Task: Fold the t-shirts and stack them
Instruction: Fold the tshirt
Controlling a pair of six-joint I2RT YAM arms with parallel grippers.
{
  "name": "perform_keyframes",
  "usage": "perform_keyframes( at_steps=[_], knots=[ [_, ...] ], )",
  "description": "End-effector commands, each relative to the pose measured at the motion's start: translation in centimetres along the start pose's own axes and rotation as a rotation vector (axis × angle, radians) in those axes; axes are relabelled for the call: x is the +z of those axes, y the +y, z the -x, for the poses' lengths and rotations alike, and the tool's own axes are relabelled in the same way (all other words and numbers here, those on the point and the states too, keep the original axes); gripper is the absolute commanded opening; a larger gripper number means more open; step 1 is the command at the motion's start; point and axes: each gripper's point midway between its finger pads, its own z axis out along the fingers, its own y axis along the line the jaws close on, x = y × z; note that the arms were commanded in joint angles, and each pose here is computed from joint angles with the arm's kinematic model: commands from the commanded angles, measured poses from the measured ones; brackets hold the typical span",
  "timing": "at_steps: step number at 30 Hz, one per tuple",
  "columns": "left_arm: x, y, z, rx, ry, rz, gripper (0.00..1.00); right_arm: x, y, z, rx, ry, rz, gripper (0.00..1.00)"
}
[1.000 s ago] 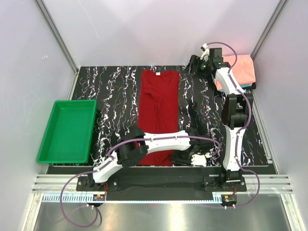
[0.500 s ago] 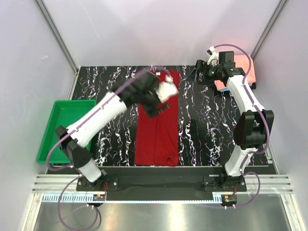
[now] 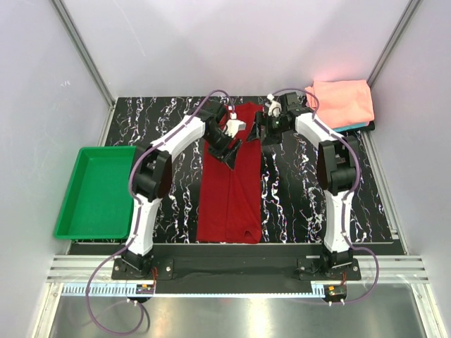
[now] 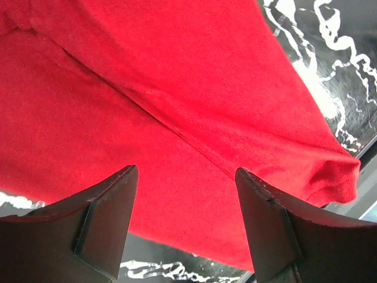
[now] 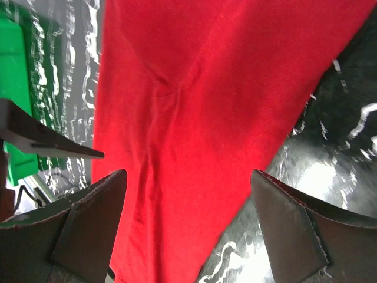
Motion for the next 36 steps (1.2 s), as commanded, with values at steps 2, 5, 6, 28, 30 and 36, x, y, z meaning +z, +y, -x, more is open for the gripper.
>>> perform_keyframes(
  at_steps=[2,5,6,28,30,36],
  knots=[
    [-1.9,1.1,3.6,-0.020,-0.125,-0.038,0.72,0.7,1.0,1.5,-0.006,-0.018,0.064,0.92],
    [-0.6,2.6,3.1,-0.062,-0.099,-0.047,0.72,2.1,0.5,0.5,0.021,0.012,0.072,0.93],
    [0.1,3.1,2.8,-0.078,-0.088,-0.049,0.72,2.7,0.1,0.1,0.032,0.024,0.070,0.93],
    [3.3,8.7,3.4,-0.192,-0.095,-0.019,0.73,6.7,-2.2,0.8,0.075,0.044,0.008,0.94],
    [3.3,9.3,4.0,-0.190,-0.111,-0.009,0.73,6.2,-3.4,1.4,0.088,0.027,-0.018,0.94],
    [3.5,10.5,5.2,-0.174,-0.147,0.022,0.74,5.3,-6.1,2.8,0.080,-0.016,-0.077,0.94]
  ],
)
